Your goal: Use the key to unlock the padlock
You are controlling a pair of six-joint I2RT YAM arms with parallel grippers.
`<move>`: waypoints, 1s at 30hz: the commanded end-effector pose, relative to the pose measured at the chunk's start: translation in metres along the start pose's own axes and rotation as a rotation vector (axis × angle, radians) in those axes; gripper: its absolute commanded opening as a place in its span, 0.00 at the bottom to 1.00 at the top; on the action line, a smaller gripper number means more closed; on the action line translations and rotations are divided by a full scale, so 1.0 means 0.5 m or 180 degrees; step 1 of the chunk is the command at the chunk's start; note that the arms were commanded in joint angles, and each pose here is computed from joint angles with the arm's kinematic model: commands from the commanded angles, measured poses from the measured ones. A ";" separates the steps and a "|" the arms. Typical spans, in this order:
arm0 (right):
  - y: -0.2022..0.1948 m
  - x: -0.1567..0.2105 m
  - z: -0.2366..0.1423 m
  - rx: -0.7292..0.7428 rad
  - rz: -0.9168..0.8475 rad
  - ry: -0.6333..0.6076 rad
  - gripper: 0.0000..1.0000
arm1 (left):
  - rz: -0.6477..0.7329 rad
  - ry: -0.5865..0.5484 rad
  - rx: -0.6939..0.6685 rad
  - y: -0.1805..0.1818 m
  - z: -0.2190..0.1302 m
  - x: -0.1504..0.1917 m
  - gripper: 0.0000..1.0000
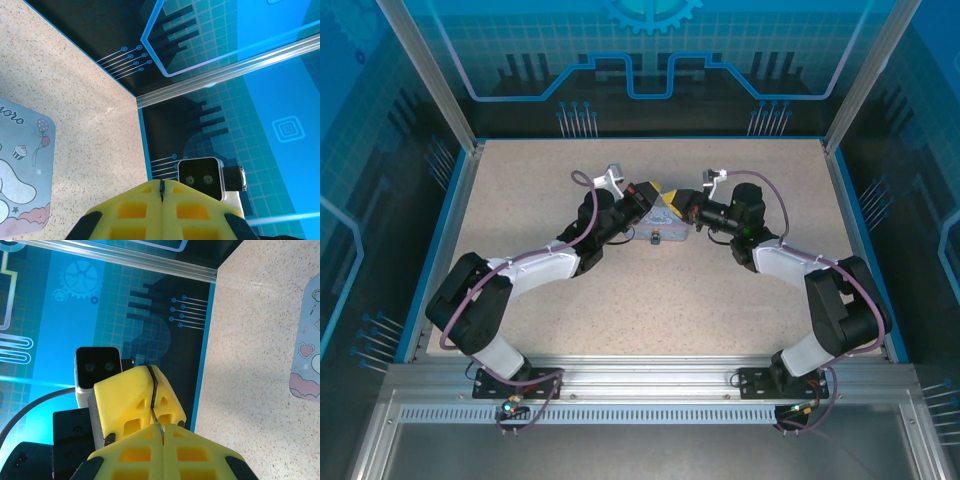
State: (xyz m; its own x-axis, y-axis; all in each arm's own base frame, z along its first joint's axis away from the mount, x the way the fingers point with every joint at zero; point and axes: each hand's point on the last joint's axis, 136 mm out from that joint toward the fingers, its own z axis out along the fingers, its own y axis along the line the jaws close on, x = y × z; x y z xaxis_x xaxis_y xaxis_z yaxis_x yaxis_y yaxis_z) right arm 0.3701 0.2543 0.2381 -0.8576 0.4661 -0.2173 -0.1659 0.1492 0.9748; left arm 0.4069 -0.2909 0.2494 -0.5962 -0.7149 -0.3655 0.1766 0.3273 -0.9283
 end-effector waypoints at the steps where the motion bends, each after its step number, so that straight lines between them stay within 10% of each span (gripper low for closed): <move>1: 0.027 -0.014 -0.006 -0.0110 -0.0144 -0.0032 0.00 | 0.0071 0.0068 0.0095 -0.019 0.000 0.013 0.00; 7: 0.009 -0.011 -0.036 0.0066 -0.0156 -0.0056 0.00 | 0.0211 -0.0009 0.0004 -0.031 -0.027 -0.011 0.63; 13: -0.014 -0.005 -0.089 0.0335 -0.0215 -0.0107 0.00 | 0.0513 0.0128 -0.0323 -0.020 -0.074 -0.018 0.99; 20: -0.050 -0.011 -0.172 0.0827 -0.0263 -0.0162 0.00 | 0.0898 0.0655 -0.1110 0.031 -0.097 0.008 0.99; 30: -0.097 -0.057 -0.205 0.1140 -0.0173 -0.0193 0.00 | 0.1914 0.1636 -0.1014 0.085 -0.052 0.110 0.99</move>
State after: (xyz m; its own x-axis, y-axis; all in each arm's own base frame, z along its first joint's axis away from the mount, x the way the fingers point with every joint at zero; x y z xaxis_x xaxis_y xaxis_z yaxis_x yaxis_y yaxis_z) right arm 0.3499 0.1440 0.2010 -0.8003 0.5304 -0.2796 -0.0098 0.4547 0.8906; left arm 0.3704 -0.2863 0.2098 -0.7519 -0.2388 -0.6145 0.2534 0.7558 -0.6038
